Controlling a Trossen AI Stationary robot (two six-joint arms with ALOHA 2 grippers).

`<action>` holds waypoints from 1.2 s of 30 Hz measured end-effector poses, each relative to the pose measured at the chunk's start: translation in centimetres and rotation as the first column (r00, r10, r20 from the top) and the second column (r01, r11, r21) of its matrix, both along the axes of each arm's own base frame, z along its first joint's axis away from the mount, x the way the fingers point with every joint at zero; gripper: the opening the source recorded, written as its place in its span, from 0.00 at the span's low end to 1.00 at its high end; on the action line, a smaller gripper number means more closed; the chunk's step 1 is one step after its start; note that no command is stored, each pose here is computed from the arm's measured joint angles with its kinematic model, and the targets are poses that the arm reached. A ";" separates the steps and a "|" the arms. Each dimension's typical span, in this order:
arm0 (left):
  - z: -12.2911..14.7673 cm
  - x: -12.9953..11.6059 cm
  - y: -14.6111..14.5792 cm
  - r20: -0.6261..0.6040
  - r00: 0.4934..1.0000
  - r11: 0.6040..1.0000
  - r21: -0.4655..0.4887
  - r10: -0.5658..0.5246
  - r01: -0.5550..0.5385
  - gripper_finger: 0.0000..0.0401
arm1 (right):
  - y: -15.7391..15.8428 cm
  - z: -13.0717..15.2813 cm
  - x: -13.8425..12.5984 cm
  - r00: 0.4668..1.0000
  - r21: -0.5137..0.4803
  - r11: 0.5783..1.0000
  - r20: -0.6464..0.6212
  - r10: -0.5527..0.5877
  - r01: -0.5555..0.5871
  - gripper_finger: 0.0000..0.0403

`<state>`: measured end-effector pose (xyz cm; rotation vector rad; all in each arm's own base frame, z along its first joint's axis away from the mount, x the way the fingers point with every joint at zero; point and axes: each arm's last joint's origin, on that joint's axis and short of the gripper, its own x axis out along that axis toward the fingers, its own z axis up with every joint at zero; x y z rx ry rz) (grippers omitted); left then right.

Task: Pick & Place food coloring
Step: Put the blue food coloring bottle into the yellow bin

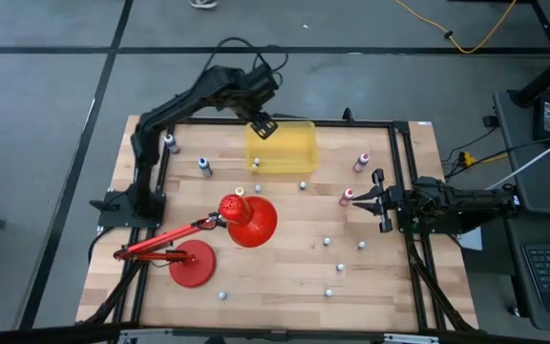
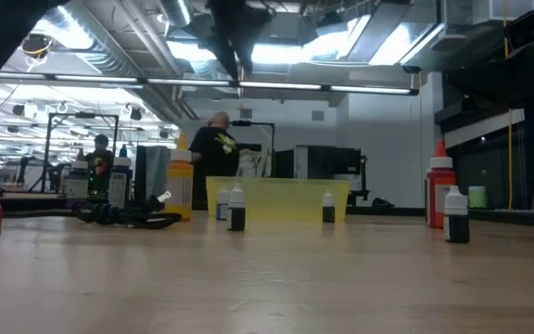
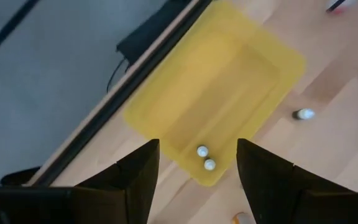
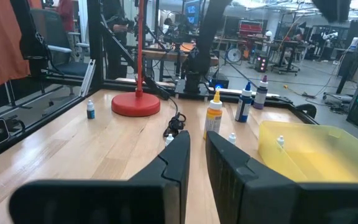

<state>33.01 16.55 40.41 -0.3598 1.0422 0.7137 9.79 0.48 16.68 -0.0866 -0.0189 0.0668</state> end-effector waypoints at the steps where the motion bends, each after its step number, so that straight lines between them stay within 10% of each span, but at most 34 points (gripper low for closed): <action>1: 0.7 -0.4 -0.4 0.022 1.000 1.000 0.011 -0.006 0.006 0.51 | 0.0 0.0 0.0 1.000 0.000 1.000 0.000 0.000 0.000 0.14; 22: 12.2 -7.5 -11.0 0.426 0.792 0.885 0.360 -0.438 0.296 0.75 | 0.0 0.0 0.0 1.000 0.000 1.000 0.000 0.000 0.000 0.14; 36: 14.8 -11.7 -19.5 0.614 0.600 0.856 0.314 -0.514 0.411 0.75 | 0.0 0.0 0.0 1.000 0.000 1.000 0.000 0.000 0.000 0.14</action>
